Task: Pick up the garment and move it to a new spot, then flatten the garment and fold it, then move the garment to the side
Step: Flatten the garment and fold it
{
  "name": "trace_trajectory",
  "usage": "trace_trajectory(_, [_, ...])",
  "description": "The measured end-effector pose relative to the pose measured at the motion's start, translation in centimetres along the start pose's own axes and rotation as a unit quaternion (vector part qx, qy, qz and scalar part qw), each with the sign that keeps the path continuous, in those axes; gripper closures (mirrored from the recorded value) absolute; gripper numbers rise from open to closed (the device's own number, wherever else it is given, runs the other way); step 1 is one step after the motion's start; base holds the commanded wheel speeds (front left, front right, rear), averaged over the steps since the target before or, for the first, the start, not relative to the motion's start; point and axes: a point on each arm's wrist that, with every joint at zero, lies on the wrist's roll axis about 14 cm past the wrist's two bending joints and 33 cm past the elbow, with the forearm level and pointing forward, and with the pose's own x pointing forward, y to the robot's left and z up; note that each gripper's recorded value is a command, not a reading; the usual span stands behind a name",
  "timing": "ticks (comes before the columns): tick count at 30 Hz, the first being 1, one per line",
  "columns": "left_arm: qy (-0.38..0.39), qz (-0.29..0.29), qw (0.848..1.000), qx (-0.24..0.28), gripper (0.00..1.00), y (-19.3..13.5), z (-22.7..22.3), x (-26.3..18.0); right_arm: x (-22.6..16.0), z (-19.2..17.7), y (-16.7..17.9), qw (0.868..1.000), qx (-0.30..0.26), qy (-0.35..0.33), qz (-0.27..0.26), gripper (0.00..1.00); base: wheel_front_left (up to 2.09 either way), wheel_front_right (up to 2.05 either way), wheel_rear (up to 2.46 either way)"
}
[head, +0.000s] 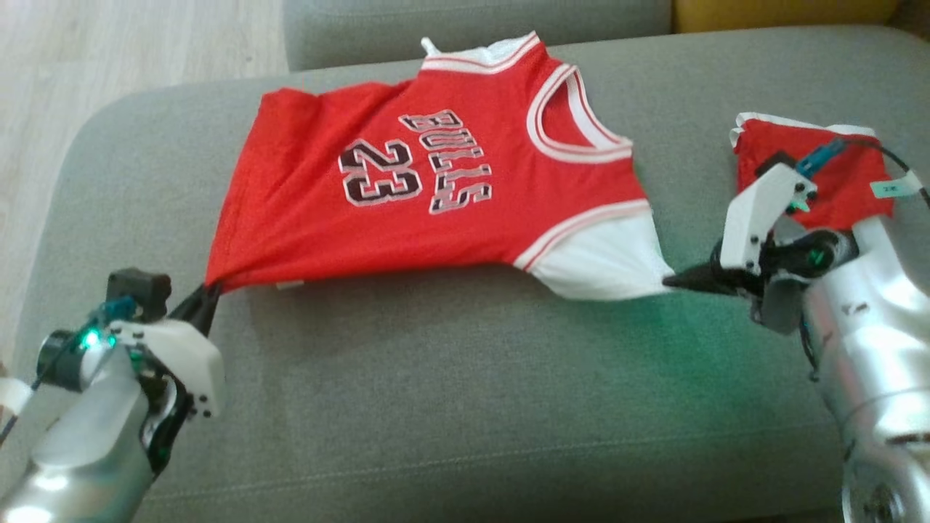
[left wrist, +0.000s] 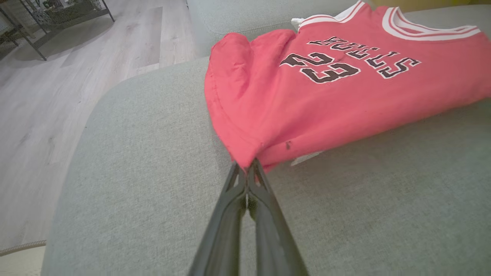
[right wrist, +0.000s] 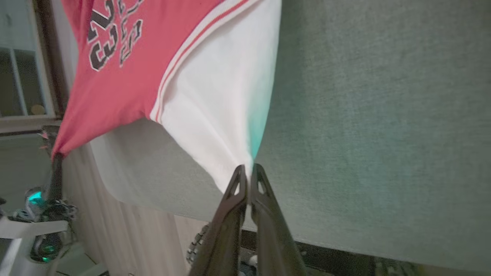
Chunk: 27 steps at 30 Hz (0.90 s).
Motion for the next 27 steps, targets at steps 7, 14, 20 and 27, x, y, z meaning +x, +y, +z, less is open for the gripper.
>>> trace_trajectory(7, [0.014, -0.022, 1.000, 0.002, 1.00, -1.9, -2.0, -1.8, -1.3, -3.2, -4.0, 0.996, -0.061, 0.027, -0.064, 1.00, 0.00, 0.00, 0.00])
trace_trajectory(14, [0.046, -0.058, 0.997, 0.000, 1.00, -4.1, -4.6, -3.7, -2.9, -6.6, -6.0, 0.993, -0.087, 0.043, -0.073, 1.00, 0.00, 0.00, 0.00])
trace_trajectory(20, [0.079, -0.081, 0.993, -0.013, 1.00, -5.2, -6.6, -5.6, -4.3, -8.4, -6.7, 0.992, -0.088, 0.048, -0.075, 1.00, 0.00, 0.00, 0.00])
trace_trajectory(27, [0.112, -0.106, 0.988, -0.026, 1.00, -6.0, -8.0, -7.6, -5.3, -10.6, -6.5, 0.991, -0.090, 0.067, -0.076, 1.00, 0.00, 0.00, 0.00])
